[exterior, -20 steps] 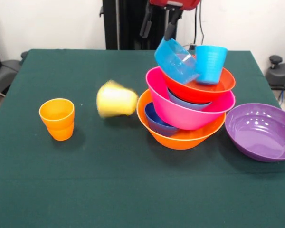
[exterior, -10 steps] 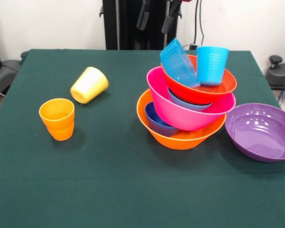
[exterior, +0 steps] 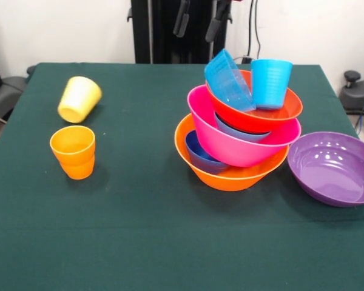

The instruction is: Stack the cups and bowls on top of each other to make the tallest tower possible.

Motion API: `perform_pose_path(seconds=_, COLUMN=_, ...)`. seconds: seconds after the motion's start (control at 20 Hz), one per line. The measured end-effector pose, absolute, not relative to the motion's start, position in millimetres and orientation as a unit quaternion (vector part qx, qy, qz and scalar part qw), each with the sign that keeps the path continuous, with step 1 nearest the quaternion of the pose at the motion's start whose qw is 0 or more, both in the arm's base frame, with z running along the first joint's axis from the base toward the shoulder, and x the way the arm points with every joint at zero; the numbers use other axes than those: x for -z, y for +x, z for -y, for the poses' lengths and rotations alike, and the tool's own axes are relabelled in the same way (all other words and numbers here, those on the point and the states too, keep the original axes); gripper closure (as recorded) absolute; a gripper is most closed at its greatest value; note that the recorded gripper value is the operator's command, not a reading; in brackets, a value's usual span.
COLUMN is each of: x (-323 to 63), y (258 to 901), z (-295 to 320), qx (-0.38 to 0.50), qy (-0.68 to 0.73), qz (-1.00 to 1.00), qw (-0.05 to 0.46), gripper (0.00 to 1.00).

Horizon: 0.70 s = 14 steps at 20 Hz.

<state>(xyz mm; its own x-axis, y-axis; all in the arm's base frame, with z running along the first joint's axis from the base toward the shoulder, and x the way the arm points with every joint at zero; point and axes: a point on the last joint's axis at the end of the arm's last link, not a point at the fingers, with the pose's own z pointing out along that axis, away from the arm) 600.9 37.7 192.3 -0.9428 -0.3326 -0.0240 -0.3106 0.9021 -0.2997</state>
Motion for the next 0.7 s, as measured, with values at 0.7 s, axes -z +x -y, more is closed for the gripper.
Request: perform_pose_path(seconds=0.7, x=-194.3, y=613.1, z=83.0, qx=0.125, qy=-0.079, qz=-0.988, qw=0.039, gripper=0.00)
